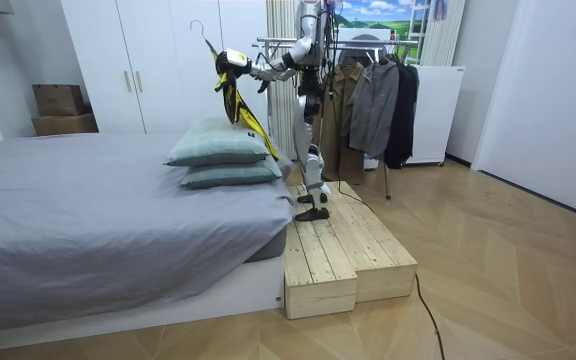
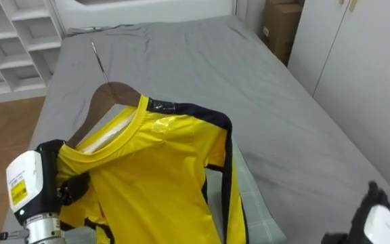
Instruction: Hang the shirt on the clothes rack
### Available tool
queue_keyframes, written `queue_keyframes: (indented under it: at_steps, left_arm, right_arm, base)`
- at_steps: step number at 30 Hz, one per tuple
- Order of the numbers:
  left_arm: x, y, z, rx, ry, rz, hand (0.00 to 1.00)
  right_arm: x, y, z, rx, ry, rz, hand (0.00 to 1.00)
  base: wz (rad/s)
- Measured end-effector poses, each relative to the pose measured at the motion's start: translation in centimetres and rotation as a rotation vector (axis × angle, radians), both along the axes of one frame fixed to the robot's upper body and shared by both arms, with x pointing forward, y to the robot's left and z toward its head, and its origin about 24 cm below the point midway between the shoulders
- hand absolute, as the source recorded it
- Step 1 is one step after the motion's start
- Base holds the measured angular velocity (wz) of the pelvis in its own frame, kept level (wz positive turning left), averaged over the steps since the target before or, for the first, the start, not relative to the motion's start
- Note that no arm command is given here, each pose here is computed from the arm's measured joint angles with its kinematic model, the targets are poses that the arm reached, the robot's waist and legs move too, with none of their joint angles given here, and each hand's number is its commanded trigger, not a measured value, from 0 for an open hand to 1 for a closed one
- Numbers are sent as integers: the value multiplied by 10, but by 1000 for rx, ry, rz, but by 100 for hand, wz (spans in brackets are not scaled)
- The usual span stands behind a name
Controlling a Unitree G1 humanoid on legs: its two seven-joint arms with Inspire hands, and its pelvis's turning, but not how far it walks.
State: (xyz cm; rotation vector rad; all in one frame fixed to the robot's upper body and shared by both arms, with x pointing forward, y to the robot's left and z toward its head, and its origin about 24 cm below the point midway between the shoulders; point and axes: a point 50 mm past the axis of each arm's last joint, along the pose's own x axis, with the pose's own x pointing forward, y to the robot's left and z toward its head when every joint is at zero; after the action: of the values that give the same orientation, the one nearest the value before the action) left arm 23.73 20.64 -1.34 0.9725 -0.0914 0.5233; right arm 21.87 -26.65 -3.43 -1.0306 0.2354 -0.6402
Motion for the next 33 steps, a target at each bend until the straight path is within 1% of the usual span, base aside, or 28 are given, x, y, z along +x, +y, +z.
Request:
queue_keyframes:
  at_steps: [1, 3, 7, 10, 12, 15, 18, 26, 28, 33]
  left_arm:
    - [0, -1, 0, 4, -1, -4, 100]
    - [1, -2, 1, 9, 4, -11, 100]
    - [5, -5, 9, 4, -15, -33, 100]
    - [8, -13, 18, -4, -54, -70, 100]
    - [9, -23, 22, -10, -57, -122, 100]
    - [10, -32, 22, -8, -30, -179, 100]
    - [10, -35, 20, -6, 2, -209, 100]
    - [11, -36, 19, 10, 37, -240, 100]
    - [11, -38, 20, 33, 35, -252, 100]
    - [14, -44, 34, 76, -16, -288, 100]
  right_arm:
    - [3, 3, 5, -17, -24, 15, 0]
    - [11, 18, 18, -90, -92, 99, 0]
    - [16, 41, 29, -180, -141, 234, 0]
    - [19, 57, 38, -203, -188, 315, 0]
    - [21, 69, 43, -202, -208, 368, 0]
    - [22, 74, 44, -196, -194, 406, 0]
    - [23, 78, 46, -188, -186, 435, 0]
    - [24, 89, 40, -140, -119, 508, 0]
    - [24, 90, 40, -132, -112, 517, 0]
    - [24, 91, 41, -77, -116, 523, 0]
  base:
    - [0]
    - [0]
    - [0]
    - [0]
    - [-2]
    - [0]
    - [0]
    - [0]
    - [0]
    - [0]
